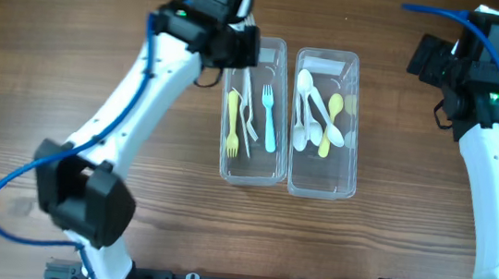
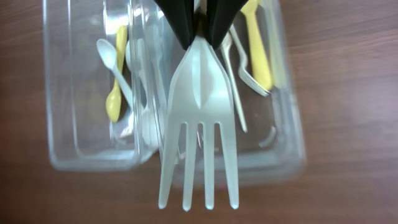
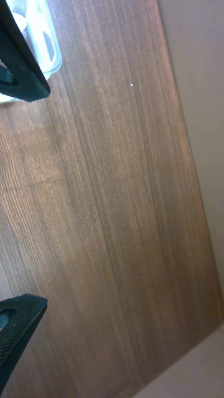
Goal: Pack container
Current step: 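Carry the white fork into the left container and release it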
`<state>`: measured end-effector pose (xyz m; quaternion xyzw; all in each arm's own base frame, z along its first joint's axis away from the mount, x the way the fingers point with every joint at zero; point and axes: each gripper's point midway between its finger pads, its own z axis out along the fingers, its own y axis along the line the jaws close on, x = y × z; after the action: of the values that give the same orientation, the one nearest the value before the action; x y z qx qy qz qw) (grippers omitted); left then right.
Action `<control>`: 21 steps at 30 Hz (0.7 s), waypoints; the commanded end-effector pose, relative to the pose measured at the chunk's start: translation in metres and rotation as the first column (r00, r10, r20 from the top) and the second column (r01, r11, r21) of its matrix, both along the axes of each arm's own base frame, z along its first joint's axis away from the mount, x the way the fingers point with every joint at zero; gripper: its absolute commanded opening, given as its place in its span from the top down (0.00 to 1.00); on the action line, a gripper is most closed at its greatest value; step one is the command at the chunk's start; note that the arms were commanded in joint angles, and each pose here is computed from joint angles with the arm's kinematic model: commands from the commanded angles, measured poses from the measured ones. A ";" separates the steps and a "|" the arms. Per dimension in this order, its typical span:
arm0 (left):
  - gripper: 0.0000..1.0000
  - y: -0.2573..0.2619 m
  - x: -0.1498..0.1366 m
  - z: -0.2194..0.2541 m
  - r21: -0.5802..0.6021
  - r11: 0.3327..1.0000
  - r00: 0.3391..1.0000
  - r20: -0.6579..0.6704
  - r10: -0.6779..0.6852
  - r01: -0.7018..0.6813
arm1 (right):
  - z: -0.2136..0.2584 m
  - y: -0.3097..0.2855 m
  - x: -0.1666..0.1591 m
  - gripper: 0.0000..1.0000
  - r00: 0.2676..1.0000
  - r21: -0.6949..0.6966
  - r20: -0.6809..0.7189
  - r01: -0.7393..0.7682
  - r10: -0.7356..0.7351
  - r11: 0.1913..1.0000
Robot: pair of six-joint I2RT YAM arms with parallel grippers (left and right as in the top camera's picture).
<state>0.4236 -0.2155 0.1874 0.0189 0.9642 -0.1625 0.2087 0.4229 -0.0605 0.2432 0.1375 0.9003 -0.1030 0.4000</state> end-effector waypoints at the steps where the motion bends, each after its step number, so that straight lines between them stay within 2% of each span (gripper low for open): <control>1: 0.96 -0.020 -0.010 -0.013 -0.018 1.000 0.999 -0.053 -0.010 0.009 | 0.001 -0.001 0.002 0.00 1.000 -0.015 -0.002 -0.008 0.008 1.000; 11: 0.95 -0.027 -0.016 -0.015 -0.014 1.000 0.998 -0.062 -0.028 0.027 | 0.001 -0.001 0.002 0.00 1.000 -0.015 -0.002 -0.008 0.008 1.000; 12: 0.67 -0.027 -0.016 -0.016 -0.012 1.000 0.998 -0.064 -0.027 0.027 | 0.001 -0.001 0.002 0.00 1.000 -0.015 -0.002 -0.008 0.008 1.000; 14: 0.40 -0.026 -0.016 -0.016 -0.012 1.000 0.998 -0.065 -0.028 0.027 | 0.001 -0.001 0.002 0.00 1.000 -0.015 -0.002 -0.008 0.008 1.000; 17: 0.29 -0.026 -0.016 -0.016 -0.012 1.000 0.998 -0.064 -0.026 0.026 | 0.001 -0.001 0.002 0.00 1.000 -0.015 -0.002 -0.008 0.008 1.000; 21: 0.29 -0.022 -0.014 -0.015 -0.012 1.000 0.998 -0.063 -0.017 0.017 | 0.001 -0.001 0.002 0.00 1.000 -0.015 -0.002 -0.008 0.008 1.000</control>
<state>0.4087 -0.2400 0.1719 0.0267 0.9694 -0.1644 0.1801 0.4229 -0.0605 0.2432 0.1375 0.9003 -0.1030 0.4000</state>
